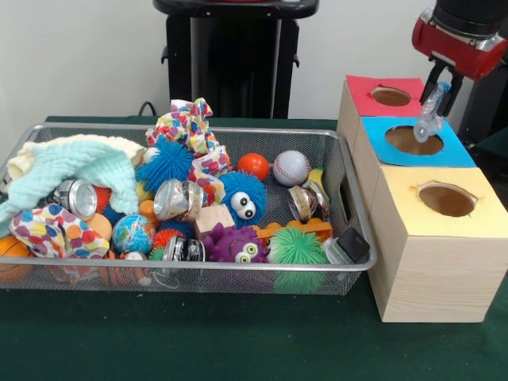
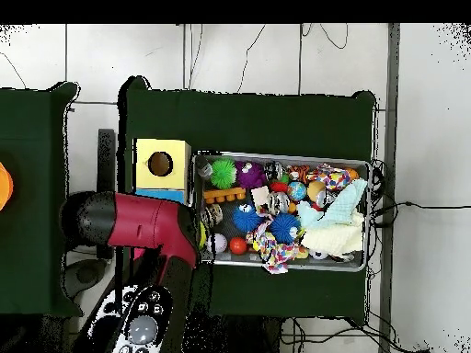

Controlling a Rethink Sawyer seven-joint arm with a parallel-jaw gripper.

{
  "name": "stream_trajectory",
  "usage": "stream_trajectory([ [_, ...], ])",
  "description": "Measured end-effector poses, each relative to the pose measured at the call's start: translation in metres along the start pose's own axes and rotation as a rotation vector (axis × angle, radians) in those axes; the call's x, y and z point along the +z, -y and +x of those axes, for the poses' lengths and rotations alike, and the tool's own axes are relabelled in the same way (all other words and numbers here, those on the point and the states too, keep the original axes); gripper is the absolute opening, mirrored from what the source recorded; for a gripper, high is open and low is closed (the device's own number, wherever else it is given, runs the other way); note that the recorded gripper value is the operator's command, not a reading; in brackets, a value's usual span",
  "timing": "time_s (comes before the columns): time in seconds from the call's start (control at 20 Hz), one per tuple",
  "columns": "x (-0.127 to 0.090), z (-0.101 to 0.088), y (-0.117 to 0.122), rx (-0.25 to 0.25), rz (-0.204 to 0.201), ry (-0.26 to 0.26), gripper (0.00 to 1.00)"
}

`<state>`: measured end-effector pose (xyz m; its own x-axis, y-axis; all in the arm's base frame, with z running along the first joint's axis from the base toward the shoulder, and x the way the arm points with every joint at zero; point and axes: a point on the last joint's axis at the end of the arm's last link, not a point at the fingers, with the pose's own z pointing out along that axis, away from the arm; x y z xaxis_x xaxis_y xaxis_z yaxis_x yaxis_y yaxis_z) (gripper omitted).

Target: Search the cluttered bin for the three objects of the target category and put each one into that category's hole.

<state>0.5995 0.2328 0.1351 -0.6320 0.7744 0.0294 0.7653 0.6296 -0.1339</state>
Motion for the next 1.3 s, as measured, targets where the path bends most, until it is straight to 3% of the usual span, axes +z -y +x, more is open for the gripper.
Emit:
stream_trajectory([
  [0.6, 0.019, -0.026, 0.025, 0.063, -0.002, 0.03, 0.0],
  [1.3, 0.023, -0.016, 0.021, 0.058, 0.0, 0.027, 0.0],
])
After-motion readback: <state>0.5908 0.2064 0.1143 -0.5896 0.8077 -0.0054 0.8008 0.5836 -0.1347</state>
